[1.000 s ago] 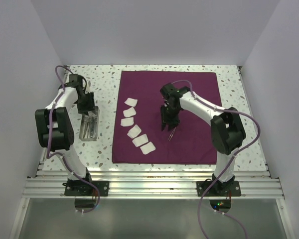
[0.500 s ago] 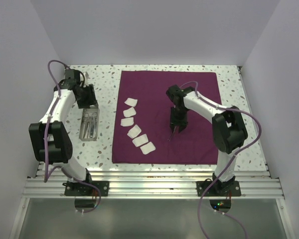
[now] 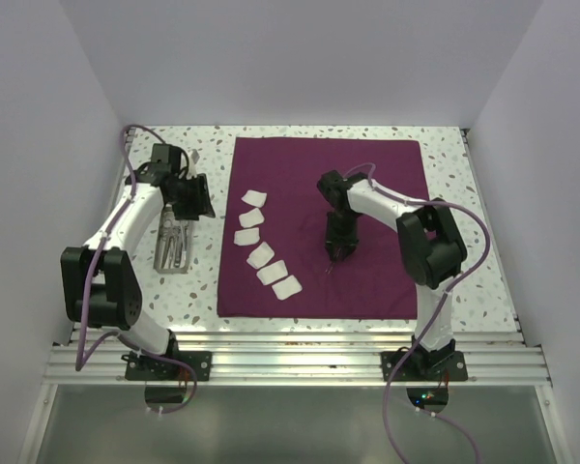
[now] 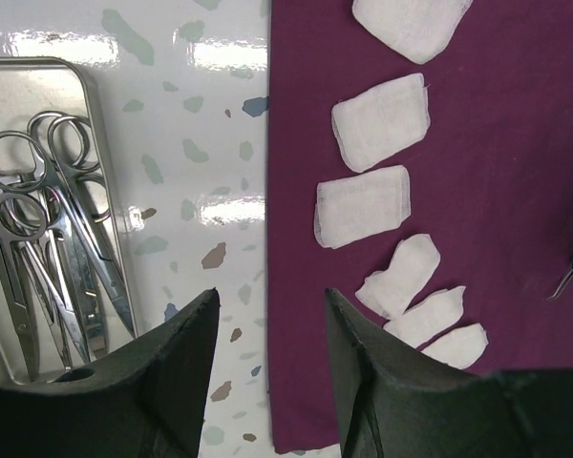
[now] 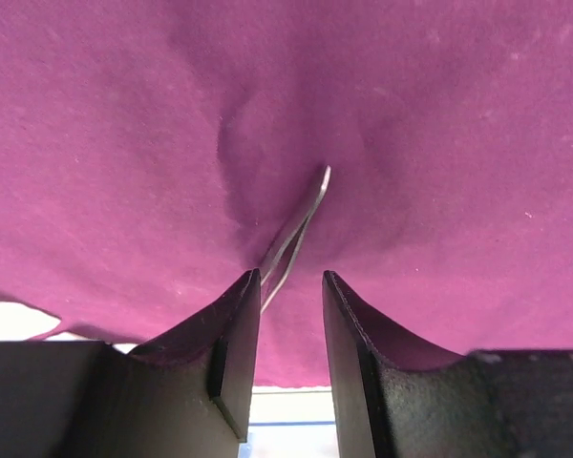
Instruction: Prepare the surgical pack
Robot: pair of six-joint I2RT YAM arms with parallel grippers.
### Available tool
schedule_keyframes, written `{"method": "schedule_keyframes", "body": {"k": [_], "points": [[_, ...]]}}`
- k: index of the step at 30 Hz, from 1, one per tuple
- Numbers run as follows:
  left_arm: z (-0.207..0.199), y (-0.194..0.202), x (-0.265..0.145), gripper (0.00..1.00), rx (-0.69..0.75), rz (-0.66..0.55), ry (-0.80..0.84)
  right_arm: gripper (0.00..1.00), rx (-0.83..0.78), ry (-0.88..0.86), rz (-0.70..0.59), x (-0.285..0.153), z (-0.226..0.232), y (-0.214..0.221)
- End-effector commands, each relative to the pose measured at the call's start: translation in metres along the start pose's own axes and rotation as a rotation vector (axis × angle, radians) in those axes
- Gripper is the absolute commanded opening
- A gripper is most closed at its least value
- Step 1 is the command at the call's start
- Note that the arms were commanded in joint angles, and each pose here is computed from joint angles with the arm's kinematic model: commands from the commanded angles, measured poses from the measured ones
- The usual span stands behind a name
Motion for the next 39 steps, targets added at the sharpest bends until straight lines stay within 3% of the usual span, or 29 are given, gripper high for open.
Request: {"method": "schedule_keyframes", "body": {"k": [1,10,17,20,23,25,29,30,35,39], "points": [[-0.01,-0.005,-0.016,0.52,-0.003,-0.064,0.044,0.36,0.024,-0.043,-0.045,-0.007,0.01,-0.01],[-0.014,-0.002,-0.019,0.52,-0.001,-0.052,0.079,0.31,0.048,-0.059,-0.007,0.005,0.01,-0.007],[-0.032,0.001,-0.023,0.47,0.026,-0.055,0.267,0.24,0.057,-0.063,-0.005,0.007,0.008,-0.006],[-0.039,0.004,-0.025,0.47,0.02,-0.053,0.332,0.18,0.063,-0.07,-0.003,0.008,0.006,-0.006],[-0.048,0.006,-0.028,0.49,0.03,-0.052,0.404,0.0,0.063,-0.073,-0.013,0.002,0.003,-0.006],[-0.058,0.008,-0.031,0.53,0.049,-0.06,0.471,0.0,0.032,-0.079,-0.041,-0.016,0.002,-0.009],[-0.088,0.023,-0.036,0.57,0.066,-0.054,0.686,0.0,-0.09,-0.239,-0.158,-0.072,0.006,-0.012],[-0.096,0.02,-0.036,0.6,0.091,-0.099,0.723,0.0,-0.142,-0.313,-0.193,-0.089,0.007,-0.01],[-0.143,0.036,-0.037,0.62,0.12,-0.114,0.848,0.0,-0.271,-0.765,-0.152,-0.127,0.037,0.007],[-0.169,0.045,-0.03,0.62,0.12,-0.062,0.888,0.0,-0.259,-0.964,-0.175,-0.145,0.045,0.016]]}}
Point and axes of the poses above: each gripper's point midway between its finger pads, its own x axis out along the fingers, its own z axis along the line the jaws close on, y = z × x, the point moved 8 cm from there along -x, back along the fingers, and after that the axes turned 2 degrees about x, right-handed, at the moved point
